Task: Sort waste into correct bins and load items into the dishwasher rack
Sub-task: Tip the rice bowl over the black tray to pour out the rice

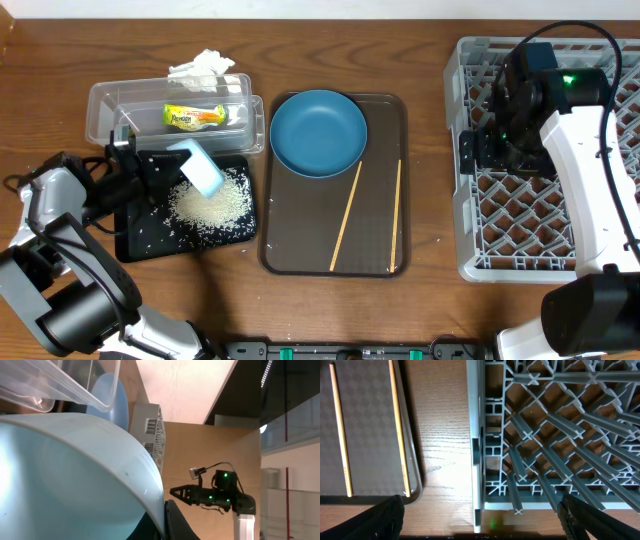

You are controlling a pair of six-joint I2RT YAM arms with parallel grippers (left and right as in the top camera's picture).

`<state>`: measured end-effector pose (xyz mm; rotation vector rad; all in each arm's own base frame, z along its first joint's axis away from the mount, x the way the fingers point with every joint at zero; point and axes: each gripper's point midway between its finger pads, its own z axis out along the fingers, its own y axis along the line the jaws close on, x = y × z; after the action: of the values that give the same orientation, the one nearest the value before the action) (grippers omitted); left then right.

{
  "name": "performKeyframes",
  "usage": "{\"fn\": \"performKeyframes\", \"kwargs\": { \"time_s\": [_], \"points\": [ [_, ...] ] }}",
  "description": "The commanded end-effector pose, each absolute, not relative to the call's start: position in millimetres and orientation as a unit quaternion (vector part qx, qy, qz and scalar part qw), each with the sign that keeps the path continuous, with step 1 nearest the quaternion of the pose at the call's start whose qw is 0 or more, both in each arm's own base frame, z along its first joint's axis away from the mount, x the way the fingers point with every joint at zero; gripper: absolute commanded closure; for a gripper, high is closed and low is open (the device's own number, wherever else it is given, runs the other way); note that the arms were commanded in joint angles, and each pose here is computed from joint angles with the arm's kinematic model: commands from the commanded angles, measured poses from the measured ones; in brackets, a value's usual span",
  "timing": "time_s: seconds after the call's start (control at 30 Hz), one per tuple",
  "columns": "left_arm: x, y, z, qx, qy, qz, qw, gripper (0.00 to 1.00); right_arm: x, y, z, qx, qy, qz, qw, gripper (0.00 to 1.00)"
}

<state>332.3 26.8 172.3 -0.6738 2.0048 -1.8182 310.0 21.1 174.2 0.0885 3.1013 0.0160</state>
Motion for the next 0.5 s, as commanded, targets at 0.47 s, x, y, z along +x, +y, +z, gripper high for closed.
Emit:
{"fn": "performKeyframes", "kwargs": {
  "time_s": [0.47],
  "points": [
    [273, -84, 178, -0.038, 0.867, -0.490, 0.083, 0.94, 307, 21, 174, 0.019, 1.000, 0.002, 0.016, 0.03]
  ]
}}
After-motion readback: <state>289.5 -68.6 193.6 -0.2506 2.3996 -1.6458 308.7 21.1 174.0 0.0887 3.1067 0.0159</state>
